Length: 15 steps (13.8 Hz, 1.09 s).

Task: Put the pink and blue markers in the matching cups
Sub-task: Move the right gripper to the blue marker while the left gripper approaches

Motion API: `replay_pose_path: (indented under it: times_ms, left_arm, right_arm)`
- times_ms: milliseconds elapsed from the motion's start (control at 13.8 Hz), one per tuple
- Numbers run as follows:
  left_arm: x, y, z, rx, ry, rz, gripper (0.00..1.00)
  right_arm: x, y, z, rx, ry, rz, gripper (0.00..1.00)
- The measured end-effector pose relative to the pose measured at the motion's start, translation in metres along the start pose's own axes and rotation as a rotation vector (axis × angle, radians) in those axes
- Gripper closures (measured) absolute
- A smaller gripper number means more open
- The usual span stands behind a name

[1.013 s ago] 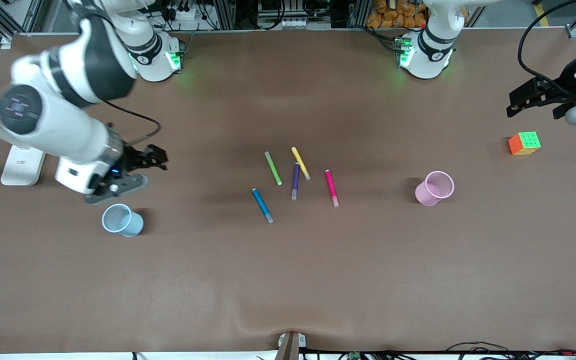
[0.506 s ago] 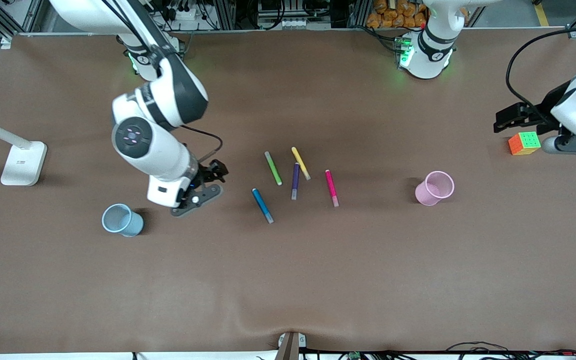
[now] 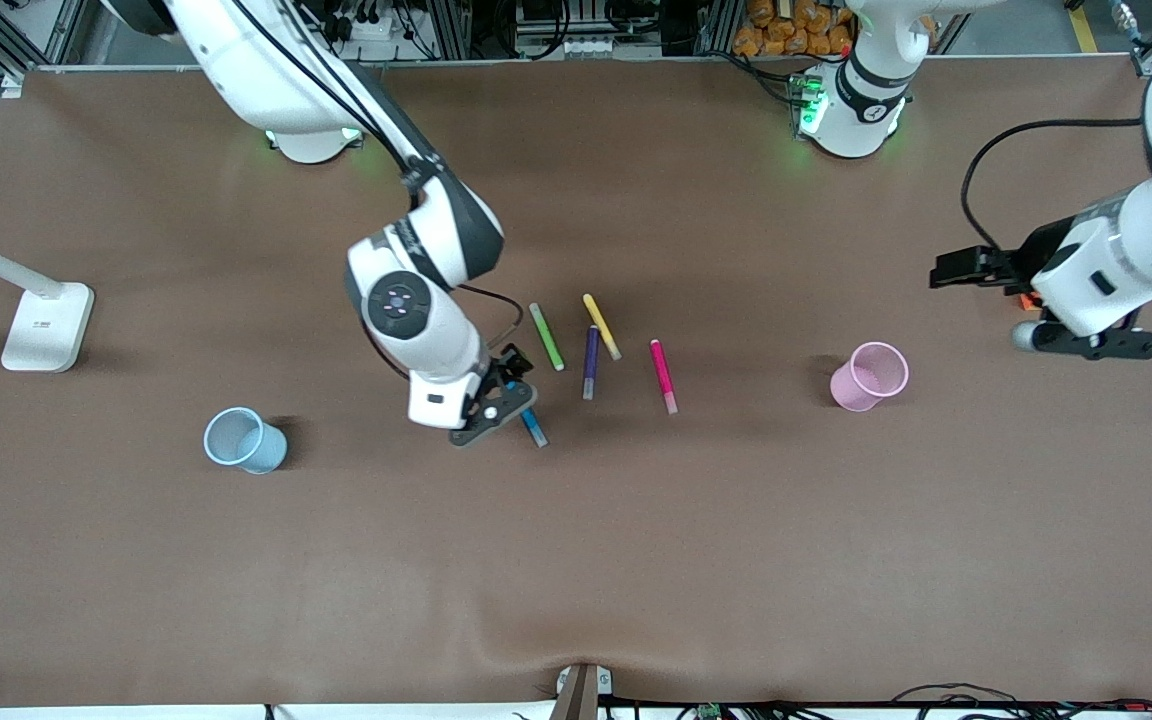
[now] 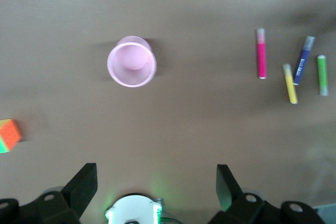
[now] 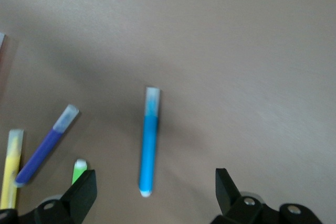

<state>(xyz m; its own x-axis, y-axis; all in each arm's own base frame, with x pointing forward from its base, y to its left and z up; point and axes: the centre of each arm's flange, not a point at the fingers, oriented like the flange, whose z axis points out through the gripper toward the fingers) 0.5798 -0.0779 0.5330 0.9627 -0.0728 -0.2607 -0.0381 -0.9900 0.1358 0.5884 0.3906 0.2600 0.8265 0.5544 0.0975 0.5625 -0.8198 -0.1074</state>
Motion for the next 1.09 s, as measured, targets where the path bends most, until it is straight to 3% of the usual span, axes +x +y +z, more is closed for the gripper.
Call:
replay_pose_path:
  times_ms: [362,723,1013,1085]
  left_arm:
    - [0.019,0.037,0.044,0.005,-0.085,-0.003,0.0]
    - [0.061,0.05,0.126,0.005,-0.193,0.013,0.0]
    - [0.085,0.057,0.167,-0.044,-0.214,0.009,0.0]
    - [0.089,0.059,0.174,-0.051,-0.217,0.009,0.0]
  right_arm:
    - [0.003,0.004,0.039,-0.015,0.024,-0.003,0.0]
    - [0.0,0.002,0.064,-0.018,0.026,0.002,0.02]
    - [0.0,-0.01,0.073,-0.017,0.023,0.018,0.13]
    - [0.0,-0.009,0.074,-0.018,0.03,0.019,0.21]
